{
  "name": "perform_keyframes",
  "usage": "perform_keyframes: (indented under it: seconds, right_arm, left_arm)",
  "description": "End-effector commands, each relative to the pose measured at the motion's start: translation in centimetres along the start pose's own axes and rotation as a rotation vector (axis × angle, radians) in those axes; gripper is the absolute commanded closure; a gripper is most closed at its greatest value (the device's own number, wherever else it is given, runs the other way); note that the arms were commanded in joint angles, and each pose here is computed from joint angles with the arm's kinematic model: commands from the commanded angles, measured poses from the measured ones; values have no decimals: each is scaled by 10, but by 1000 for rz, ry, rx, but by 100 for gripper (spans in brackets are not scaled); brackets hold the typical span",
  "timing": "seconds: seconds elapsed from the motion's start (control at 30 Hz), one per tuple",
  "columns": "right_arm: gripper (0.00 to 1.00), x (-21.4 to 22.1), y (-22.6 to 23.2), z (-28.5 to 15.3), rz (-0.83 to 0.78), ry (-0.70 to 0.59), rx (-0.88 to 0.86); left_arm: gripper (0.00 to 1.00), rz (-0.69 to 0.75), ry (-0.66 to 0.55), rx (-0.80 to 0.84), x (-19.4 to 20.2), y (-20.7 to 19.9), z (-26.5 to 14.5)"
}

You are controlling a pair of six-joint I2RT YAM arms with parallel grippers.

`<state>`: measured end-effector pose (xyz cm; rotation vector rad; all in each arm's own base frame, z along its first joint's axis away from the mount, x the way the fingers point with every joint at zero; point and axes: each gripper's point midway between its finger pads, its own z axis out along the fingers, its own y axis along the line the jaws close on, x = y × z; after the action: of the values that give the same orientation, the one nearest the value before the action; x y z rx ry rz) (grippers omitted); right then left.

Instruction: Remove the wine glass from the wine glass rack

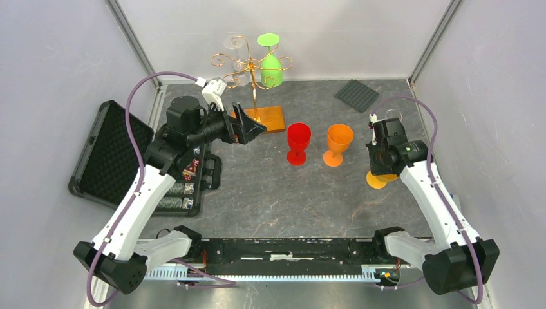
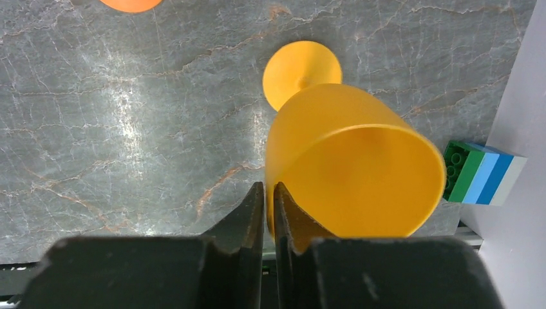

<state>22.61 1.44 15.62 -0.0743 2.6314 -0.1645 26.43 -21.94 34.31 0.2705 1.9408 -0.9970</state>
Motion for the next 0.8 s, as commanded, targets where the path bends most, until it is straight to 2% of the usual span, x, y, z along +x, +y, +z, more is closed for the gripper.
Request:
perform_keyframes:
  seconds: [0.0, 0.43, 0.77]
  right_arm:
    - [84, -2, 0, 2, 0, -10, -6]
    - [83, -9, -24, 4, 14, 2, 144]
    - [63, -41, -30, -1, 18, -57, 186]
  left_arm:
    - [0, 49, -29, -1, -6, 1, -4]
    - [0, 52, -32, -4, -7, 1, -5]
    - [0, 60, -41, -18, -11, 1, -7]
